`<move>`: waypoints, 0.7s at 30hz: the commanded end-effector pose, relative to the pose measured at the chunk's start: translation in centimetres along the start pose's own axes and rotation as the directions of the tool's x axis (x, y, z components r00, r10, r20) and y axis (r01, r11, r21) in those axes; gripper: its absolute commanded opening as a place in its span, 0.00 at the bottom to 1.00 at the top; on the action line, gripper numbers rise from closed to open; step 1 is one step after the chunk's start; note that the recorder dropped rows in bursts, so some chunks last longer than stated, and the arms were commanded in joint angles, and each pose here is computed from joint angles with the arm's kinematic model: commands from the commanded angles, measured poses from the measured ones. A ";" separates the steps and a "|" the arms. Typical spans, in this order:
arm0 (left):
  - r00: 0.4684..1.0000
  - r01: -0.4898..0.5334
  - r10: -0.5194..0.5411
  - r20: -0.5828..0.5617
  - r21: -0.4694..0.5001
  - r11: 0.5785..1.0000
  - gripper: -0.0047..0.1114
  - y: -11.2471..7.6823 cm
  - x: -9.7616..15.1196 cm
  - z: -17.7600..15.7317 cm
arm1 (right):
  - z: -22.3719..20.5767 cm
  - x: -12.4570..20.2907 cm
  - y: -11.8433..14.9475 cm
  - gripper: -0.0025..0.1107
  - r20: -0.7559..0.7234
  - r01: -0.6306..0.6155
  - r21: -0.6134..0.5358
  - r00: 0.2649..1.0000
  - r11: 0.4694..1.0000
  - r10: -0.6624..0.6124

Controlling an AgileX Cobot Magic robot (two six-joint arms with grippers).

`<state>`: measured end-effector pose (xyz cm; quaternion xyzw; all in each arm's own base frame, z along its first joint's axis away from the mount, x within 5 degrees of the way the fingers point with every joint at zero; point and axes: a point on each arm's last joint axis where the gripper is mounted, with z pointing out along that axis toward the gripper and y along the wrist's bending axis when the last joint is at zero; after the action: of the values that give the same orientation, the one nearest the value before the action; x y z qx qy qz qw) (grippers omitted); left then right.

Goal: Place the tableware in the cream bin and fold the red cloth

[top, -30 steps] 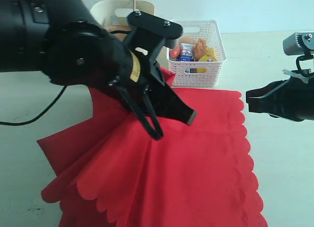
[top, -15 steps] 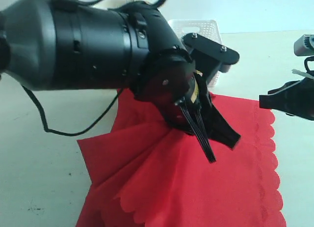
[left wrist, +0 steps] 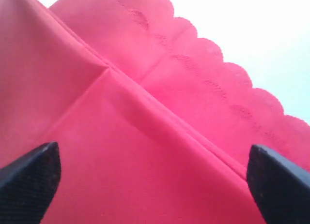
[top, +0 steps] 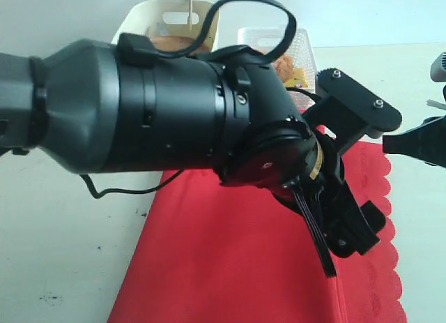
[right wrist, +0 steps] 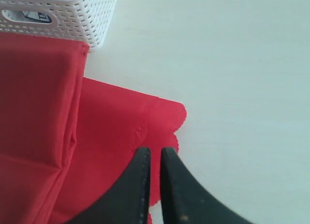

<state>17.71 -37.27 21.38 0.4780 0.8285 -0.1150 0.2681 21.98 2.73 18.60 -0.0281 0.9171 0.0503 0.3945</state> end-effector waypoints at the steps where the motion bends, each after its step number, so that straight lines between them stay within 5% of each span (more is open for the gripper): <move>1: 1.000 -0.020 0.020 -0.006 -0.068 0.997 0.94 1.9 -0.6 -3.8 | 0.1 0.2 -0.1 0.10 -0.010 -0.008 0.005 1.000 1.000 0.008; 7: 0.999 0.022 -0.027 -0.031 -0.154 0.988 0.84 5.7 0.7 -6.8 | 0.0 0.1 1.3 0.10 0.010 0.025 -0.147 1.000 0.989 -0.024; 10: 0.997 0.066 -0.073 -0.031 -0.177 0.982 0.59 7.6 2.7 -6.8 | -0.1 0.0 2.0 0.10 0.026 0.047 -0.227 0.999 0.973 -0.042; 14: 0.986 0.165 -0.165 0.014 -0.196 0.967 0.07 10.4 5.3 -6.5 | -0.2 0.0 2.9 0.10 0.029 0.045 -0.316 0.999 0.948 -0.038; 21: 0.970 0.242 -0.244 0.019 -0.222 0.944 0.07 13.3 8.9 -5.1 | 2.5 0.5 4.0 0.22 -0.068 0.058 -0.313 0.994 0.948 -0.083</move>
<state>23.43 -22.34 21.77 0.3520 0.8906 -0.0419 0.2848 22.12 6.55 17.51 -0.1185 0.9030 0.1973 0.3627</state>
